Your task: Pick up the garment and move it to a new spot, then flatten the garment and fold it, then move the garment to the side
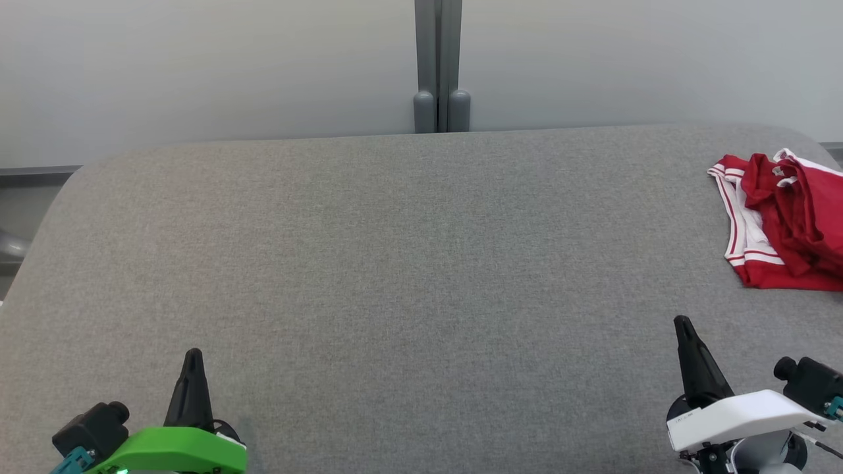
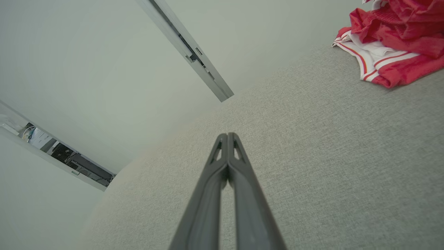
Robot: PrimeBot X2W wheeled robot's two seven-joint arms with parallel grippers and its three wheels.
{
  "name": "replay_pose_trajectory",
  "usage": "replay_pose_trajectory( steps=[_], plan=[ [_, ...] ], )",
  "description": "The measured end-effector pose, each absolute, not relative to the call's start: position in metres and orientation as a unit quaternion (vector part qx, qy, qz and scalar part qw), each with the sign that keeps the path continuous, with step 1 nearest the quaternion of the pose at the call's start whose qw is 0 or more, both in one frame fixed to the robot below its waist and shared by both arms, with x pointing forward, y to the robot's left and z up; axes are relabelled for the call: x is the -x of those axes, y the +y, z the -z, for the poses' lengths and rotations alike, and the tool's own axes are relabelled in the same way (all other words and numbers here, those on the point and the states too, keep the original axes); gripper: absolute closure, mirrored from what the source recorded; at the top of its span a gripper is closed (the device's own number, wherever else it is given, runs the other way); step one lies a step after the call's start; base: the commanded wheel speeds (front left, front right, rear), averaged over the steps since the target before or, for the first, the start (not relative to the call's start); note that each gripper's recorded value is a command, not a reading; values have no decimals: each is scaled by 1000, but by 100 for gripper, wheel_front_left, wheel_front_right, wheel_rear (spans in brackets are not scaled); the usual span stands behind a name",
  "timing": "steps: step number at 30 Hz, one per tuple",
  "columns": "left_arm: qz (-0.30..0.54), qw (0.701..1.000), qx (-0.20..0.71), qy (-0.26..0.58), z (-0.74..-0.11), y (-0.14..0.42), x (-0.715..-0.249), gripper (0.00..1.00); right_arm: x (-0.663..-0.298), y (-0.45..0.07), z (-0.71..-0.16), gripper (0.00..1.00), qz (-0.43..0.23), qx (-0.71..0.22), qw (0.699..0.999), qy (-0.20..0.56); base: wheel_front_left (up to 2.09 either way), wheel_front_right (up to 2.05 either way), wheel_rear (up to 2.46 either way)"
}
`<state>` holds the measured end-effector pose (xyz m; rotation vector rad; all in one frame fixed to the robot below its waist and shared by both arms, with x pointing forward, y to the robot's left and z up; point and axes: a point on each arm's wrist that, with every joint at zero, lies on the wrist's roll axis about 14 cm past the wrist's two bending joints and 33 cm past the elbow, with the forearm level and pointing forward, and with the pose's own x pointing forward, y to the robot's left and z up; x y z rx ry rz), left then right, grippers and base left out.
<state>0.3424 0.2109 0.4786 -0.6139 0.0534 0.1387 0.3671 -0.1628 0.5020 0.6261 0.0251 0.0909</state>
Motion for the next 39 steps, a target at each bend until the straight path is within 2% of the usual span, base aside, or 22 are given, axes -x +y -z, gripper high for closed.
replay_pose_trajectory(
  steps=[39],
  plan=[
    [-54,852,521,28,-484,209,-363,100,-379,-181,-501,100,-11,-521,853,21,0,0,0]
  ],
)
